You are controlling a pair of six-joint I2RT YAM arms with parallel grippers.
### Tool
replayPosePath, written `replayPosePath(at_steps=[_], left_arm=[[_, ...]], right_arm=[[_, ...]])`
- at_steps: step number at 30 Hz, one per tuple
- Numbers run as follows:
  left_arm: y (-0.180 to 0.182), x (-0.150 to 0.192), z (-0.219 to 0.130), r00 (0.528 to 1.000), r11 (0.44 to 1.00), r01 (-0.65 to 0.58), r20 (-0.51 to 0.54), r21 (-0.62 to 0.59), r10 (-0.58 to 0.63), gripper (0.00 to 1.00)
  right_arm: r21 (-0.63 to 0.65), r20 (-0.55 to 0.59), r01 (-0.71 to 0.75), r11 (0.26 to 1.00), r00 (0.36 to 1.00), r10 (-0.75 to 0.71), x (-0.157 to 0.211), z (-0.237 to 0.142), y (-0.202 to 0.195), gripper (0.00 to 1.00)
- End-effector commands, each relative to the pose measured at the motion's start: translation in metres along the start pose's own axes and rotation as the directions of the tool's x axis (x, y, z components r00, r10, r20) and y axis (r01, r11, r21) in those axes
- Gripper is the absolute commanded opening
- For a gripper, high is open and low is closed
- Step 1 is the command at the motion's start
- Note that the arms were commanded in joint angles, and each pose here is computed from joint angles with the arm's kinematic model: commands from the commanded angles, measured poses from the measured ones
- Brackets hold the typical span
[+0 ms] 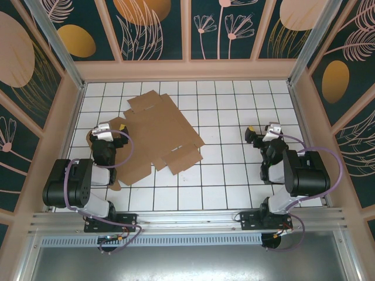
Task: Fold the paper box
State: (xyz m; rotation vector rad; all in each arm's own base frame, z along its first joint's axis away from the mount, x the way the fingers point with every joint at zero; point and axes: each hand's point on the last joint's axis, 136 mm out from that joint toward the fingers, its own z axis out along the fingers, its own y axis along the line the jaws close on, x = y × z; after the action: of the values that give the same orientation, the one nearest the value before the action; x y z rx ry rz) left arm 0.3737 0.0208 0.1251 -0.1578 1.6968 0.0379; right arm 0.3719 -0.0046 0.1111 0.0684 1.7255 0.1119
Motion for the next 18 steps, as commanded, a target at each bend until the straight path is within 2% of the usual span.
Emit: replayPosePath(at_steps=[1, 11, 14, 16, 18], left_arm=[[-0.002, -0.011, 0.003, 0.999, 1.0, -0.001, 0.033, 0.003, 0.001, 0.99], [-0.002, -0.011, 0.002, 0.999, 1.0, -0.001, 0.036, 0.003, 0.0, 0.99], [-0.003, -0.025, 0.001, 1.0, 1.0, -0.002, 0.027, 0.002, 0.002, 0.99], [-0.001, -0.054, 0.002, 0.999, 0.999, -0.004, 0.041, -0.049, 0.006, 0.99], [-0.021, -0.101, -0.007, 0.991, 0.999, -0.032, 0.131, -0.021, 0.034, 0.99]], right_arm=[[-0.02, 0.044, 0.005, 1.0, 0.999, -0.004, -0.014, 0.001, 0.003, 0.99], [-0.023, 0.046, 0.003, 1.0, 0.999, -0.002, -0.015, 0.001, 0.004, 0.99], [-0.001, 0.066, 0.018, 1.0, 0.998, -0.017, -0.019, -0.002, 0.005, 0.99], [0.071, 0.063, 0.018, 0.997, 0.998, -0.022, -0.031, -0.002, 0.0, 0.99], [0.091, 0.023, 0.049, 0.995, 0.998, -0.051, -0.057, 0.01, 0.008, 0.99]])
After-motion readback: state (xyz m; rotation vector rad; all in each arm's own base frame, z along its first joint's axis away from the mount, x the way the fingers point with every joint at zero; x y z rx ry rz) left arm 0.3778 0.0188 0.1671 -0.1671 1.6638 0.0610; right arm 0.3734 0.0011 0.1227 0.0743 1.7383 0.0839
